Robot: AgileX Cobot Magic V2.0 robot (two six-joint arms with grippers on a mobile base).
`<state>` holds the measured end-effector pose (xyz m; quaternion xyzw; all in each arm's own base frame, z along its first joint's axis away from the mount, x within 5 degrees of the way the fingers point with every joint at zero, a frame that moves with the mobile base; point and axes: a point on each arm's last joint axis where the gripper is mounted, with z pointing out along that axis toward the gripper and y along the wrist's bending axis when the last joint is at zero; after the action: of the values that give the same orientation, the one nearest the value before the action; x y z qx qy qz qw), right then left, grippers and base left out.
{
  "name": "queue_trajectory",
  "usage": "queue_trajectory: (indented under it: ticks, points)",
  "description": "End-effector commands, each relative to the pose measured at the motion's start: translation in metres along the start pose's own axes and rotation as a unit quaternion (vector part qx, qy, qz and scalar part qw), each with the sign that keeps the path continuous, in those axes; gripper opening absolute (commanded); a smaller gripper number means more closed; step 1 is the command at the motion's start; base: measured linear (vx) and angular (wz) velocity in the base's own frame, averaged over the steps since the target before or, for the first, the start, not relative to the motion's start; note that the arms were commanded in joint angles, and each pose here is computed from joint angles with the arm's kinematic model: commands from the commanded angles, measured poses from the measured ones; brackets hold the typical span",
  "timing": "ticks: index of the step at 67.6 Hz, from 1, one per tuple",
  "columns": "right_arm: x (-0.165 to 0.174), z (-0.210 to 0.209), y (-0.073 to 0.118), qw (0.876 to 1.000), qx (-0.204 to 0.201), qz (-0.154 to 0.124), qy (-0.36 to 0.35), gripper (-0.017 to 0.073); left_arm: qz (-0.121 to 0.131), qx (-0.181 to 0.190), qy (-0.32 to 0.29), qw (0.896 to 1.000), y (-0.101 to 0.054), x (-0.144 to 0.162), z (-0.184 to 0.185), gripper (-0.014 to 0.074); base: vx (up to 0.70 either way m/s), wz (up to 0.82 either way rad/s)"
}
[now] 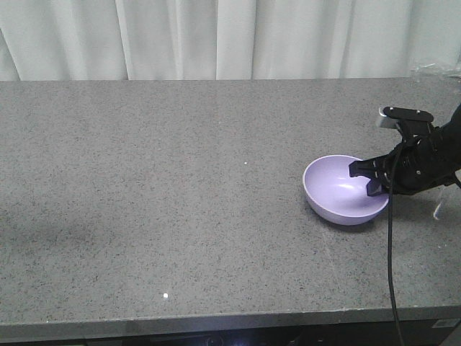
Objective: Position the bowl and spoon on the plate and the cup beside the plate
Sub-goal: 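Grip the bowl rim with the right gripper and lift it up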
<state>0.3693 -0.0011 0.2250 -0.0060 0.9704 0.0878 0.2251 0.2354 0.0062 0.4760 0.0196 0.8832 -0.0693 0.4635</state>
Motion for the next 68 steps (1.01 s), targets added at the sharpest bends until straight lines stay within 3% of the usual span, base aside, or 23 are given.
queue_trajectory:
  ticks: [1, 13, 29, 44, 68]
  points:
    - [-0.020, -0.056, 0.012, 0.995, -0.018, -0.010, -0.098, -0.0010, -0.002, 0.007, -0.051, 0.999, -0.005, -0.010, -0.014, -0.0008, 0.00, 0.00]
    - [-0.021, -0.138, 0.036, 0.979, -0.055, -0.031, -0.194, -0.0009, -0.002, 0.007, -0.051, 0.999, -0.005, -0.010, -0.014, -0.0008, 0.00, 0.00]
    - [0.010, -0.224, 0.059, 0.952, -0.080, -0.069, -0.288, -0.0007, -0.002, 0.007, -0.051, 0.999, -0.005, -0.010, -0.014, -0.0008, 0.00, 0.00]
    - [0.030, -0.257, 0.067, 0.941, -0.084, -0.087, -0.315, -0.0006, -0.002, 0.007, -0.051, 0.999, -0.005, -0.010, -0.014, -0.0008, 0.00, 0.00]
    - [0.044, -0.271, 0.072, 0.939, -0.090, -0.098, -0.316, -0.0006, -0.002, 0.007, -0.051, 0.999, -0.005, -0.010, -0.014, -0.0008, 0.00, 0.00]
